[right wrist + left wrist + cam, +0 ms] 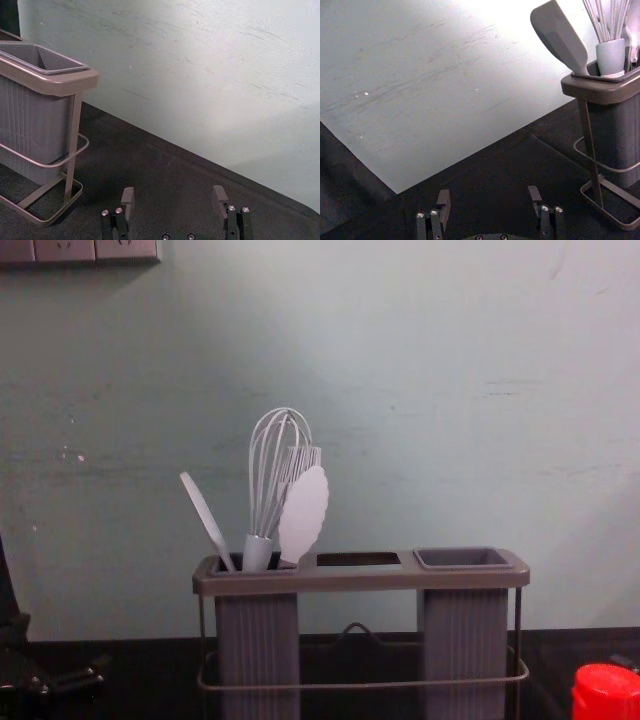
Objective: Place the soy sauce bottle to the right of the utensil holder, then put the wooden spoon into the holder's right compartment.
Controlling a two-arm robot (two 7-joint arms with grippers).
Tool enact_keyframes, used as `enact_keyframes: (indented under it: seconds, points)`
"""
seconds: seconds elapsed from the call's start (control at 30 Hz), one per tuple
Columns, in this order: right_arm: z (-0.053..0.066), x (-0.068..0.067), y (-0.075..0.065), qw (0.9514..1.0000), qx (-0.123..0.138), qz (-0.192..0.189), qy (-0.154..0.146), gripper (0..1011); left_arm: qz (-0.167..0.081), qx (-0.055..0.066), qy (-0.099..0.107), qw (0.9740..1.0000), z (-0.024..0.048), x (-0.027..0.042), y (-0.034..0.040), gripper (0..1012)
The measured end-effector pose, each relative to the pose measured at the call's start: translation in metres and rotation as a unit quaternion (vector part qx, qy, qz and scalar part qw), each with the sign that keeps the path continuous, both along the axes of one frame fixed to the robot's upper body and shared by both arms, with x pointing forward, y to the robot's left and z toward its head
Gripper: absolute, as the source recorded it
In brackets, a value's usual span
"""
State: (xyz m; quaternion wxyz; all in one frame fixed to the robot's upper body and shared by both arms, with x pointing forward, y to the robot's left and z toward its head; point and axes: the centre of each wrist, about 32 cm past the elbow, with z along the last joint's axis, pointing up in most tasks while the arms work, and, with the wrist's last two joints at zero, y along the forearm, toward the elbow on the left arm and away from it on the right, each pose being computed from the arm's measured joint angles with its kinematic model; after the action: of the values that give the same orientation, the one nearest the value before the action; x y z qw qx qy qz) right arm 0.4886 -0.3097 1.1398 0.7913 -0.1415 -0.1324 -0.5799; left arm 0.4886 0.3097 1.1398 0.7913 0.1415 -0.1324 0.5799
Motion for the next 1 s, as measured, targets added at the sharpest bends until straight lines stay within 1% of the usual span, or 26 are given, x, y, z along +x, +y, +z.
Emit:
enact_keyframes:
  seconds: [1.0]
  points:
    - [0.0000, 0.0000, 0.0000, 1.0000, 0.000, 0.000, 0.000, 1004, 0.000, 0.000, 0.000, 1.0000, 0.0000, 0.0000, 0.0000, 1011]
